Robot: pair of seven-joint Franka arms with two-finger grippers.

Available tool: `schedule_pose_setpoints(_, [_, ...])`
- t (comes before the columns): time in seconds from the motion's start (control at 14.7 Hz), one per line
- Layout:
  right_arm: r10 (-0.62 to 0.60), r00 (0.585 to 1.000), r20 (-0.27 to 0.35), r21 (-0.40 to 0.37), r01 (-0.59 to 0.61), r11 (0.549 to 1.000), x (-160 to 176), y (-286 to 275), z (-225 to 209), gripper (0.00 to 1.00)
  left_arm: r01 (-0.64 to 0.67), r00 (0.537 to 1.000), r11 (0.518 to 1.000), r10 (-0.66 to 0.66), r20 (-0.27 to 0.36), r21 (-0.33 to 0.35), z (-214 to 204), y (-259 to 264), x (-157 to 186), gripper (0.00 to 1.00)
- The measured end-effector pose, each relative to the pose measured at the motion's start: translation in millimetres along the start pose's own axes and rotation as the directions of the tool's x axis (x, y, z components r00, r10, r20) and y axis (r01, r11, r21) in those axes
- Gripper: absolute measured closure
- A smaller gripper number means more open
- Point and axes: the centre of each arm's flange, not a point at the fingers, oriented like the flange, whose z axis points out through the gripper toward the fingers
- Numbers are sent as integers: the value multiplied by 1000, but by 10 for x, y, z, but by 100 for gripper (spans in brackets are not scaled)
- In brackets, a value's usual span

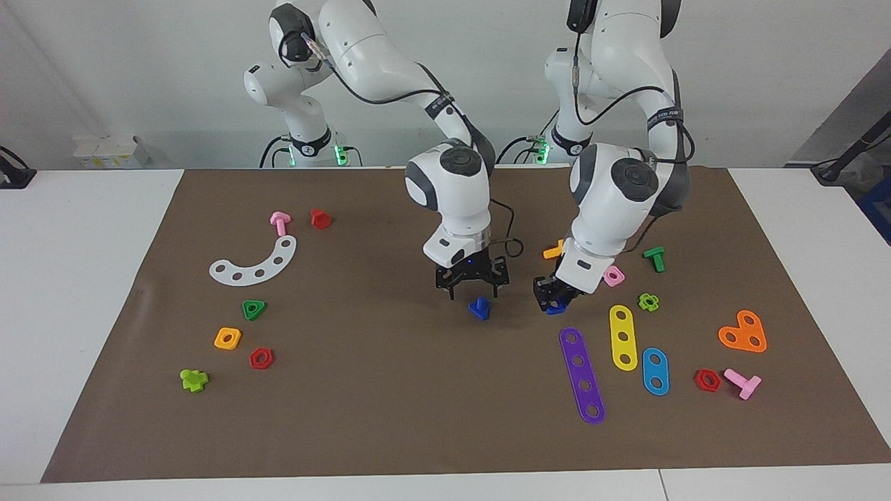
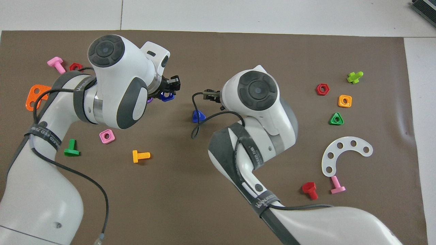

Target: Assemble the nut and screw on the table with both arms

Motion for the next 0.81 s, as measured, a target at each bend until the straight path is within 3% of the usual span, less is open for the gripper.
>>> schedule_pose_setpoints(0.41, [-25,998,53,-46,27,999,570,1541,-904,0,22,999,999,-23,37,29,333,505,-383,54])
schedule_pose_setpoints(0.81, [-29,994,105,-59,35,998,625,2771,-1681,0,18,998,998,-21,65,58,586,623,-542,54])
